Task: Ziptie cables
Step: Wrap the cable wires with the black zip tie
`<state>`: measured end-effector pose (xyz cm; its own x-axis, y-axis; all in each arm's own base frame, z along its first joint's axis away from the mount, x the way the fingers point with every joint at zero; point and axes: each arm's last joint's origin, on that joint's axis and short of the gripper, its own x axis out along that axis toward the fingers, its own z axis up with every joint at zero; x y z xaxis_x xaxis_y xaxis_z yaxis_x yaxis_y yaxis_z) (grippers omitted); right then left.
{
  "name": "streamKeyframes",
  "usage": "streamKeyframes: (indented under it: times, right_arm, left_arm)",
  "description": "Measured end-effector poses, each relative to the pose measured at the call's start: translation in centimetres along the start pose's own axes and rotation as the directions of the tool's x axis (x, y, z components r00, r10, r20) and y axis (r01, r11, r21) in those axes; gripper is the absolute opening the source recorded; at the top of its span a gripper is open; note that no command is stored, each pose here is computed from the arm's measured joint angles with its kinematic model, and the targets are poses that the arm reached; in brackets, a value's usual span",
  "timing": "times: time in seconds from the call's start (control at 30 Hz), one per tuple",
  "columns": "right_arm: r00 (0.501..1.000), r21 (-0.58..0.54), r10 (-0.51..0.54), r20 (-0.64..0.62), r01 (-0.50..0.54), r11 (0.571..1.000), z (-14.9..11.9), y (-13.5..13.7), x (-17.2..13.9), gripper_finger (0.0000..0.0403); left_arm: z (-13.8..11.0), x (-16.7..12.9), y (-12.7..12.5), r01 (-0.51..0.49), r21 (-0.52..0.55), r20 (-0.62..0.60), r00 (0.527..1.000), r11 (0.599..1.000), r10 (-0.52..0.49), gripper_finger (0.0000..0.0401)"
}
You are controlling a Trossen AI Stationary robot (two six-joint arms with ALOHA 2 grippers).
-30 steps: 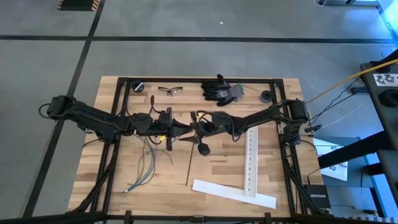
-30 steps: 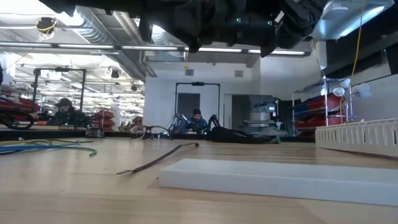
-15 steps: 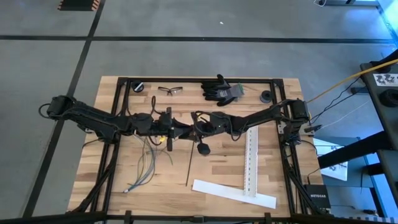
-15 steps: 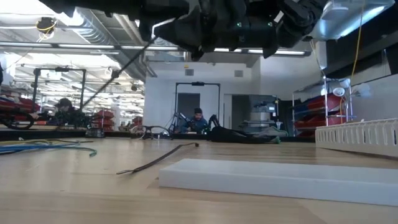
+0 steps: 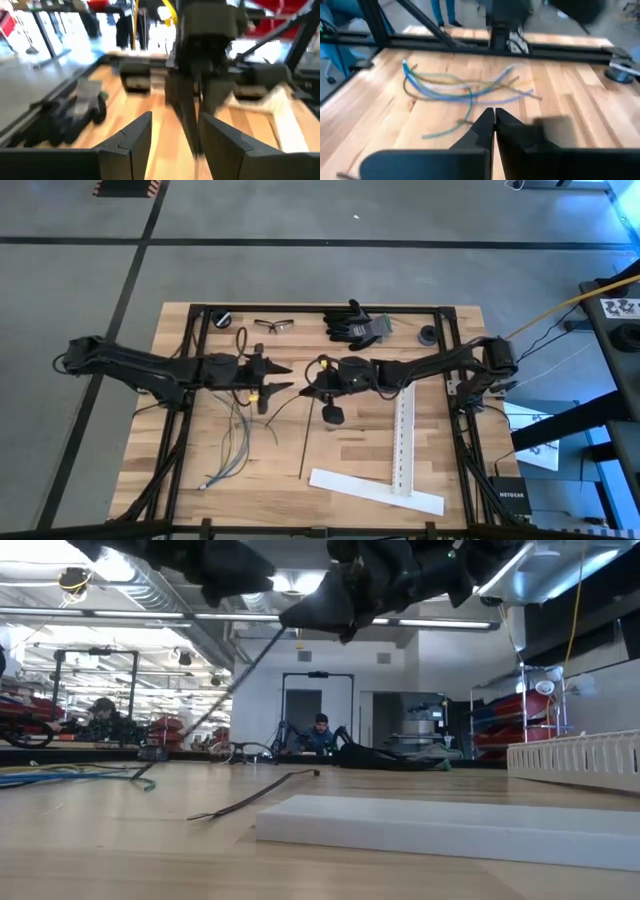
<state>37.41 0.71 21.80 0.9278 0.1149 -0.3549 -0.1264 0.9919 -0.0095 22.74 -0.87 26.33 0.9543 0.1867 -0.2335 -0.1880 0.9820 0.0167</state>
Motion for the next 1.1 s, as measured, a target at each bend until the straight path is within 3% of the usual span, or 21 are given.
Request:
streamKeyframes:
  times: [0.17, 0.3, 0.43, 0.53, 0.63, 0.8, 0.9, 1.1]
  right_arm:
    - [0.999, 0.005, -0.027, 0.019, 0.027, 1.0, 1.1, -0.7, -1.2, 0.0]
    - [1.0, 0.008, -0.022, 0.02, 0.022, 1.0, 1.6, -0.8, -2.0, 0.0]
    - [1.0, 0.032, -0.003, 0.001, 0.003, 0.999, 1.4, -0.8, -2.0, 0.0]
    - [1.0, 0.055, 0.021, -0.015, -0.02, 0.998, 1.3, -0.7, -2.0, 0.0]
    - [0.999, 0.06, 0.026, -0.038, -0.023, 0.998, 1.0, -0.6, -2.0, 0.0]
    - [0.997, 0.087, 0.069, -0.031, -0.066, 0.994, 1.1, -0.5, -2.0, 0.0]
    - [0.997, 0.098, 0.069, -0.03, -0.066, 0.993, 1.1, -0.5, -2.0, 0.0]
    - [0.997, 0.115, 0.07, -0.038, -0.065, 0.991, 1.0, -0.5, -2.0, 0.0]
  left_arm:
    - [-1.8, -1.3, 0.4, -0.018, -0.019, -0.206, 0.978, 1.0, 0.014, 0.0146]
    - [-4.3, -1.4, 0.3, -0.011, 0.031, -0.361, 0.932, 0.999, 0.021, 0.0139]
    - [-5.4, -0.9, -0.3, 0.055, 0.151, -0.423, 0.906, 0.987, 0.014, 0.0134]
    - [-6.1, -0.3, -1.0, 0.15, 0.302, -0.451, 0.893, 0.942, 0.002, 0.0133]
    - [-7.1, 0.7, -1.8, 0.266, 0.468, -0.485, 0.874, 0.843, -0.007, 0.0133]
    - [-8.9, 2.1, -2.6, 0.4, 0.697, -0.532, 0.845, 0.595, 0.054, 0.0133]
    - [-9.8, 2.7, -2.8, 0.448, 0.773, -0.542, 0.835, 0.449, 0.1, 0.0133]
    - [-10.2, 3.3, -3.8, 0.468, 0.855, -0.503, 0.854, 0.225, 0.133, 0.0133]
